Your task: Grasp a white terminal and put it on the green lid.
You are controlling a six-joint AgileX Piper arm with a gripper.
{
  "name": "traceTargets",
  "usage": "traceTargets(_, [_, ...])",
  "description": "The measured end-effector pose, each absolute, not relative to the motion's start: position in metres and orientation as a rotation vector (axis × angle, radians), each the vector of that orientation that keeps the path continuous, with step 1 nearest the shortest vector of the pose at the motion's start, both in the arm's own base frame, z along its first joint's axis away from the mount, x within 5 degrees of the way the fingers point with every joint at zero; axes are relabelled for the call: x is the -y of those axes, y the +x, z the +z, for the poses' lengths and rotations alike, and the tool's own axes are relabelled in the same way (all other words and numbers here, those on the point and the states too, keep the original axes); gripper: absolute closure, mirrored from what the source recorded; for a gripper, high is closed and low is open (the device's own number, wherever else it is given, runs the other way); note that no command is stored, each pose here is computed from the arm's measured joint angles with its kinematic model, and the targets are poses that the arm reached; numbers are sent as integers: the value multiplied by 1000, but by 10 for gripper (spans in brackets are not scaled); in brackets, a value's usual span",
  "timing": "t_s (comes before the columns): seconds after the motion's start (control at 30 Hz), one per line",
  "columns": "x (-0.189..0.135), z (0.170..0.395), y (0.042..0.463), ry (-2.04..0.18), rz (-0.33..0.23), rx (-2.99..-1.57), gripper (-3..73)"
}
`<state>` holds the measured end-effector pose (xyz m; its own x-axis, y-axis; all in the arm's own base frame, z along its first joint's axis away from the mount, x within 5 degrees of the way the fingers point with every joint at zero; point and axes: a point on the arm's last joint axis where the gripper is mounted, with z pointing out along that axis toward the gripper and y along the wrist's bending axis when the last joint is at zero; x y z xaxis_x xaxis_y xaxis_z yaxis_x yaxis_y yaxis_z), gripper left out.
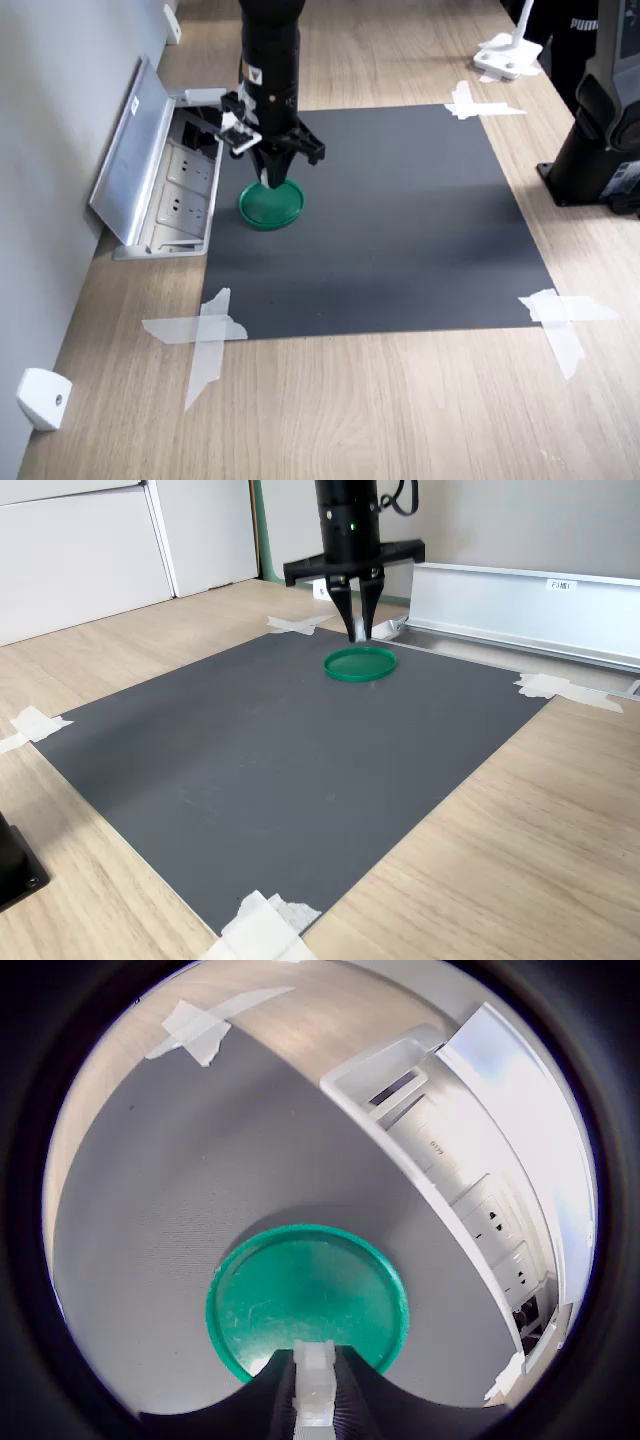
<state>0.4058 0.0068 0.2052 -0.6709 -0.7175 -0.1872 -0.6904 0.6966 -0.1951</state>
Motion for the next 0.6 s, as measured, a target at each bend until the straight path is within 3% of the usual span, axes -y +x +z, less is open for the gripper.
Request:
traceTargets(0.2, [-5, 192, 409, -1180, -172, -2673, 529])
traceTargets(0.47, [-7, 191, 410, -1167, -147, -2675, 207])
traceTargets(0.6, [-10, 214, 405, -1111, -121, -2633, 129])
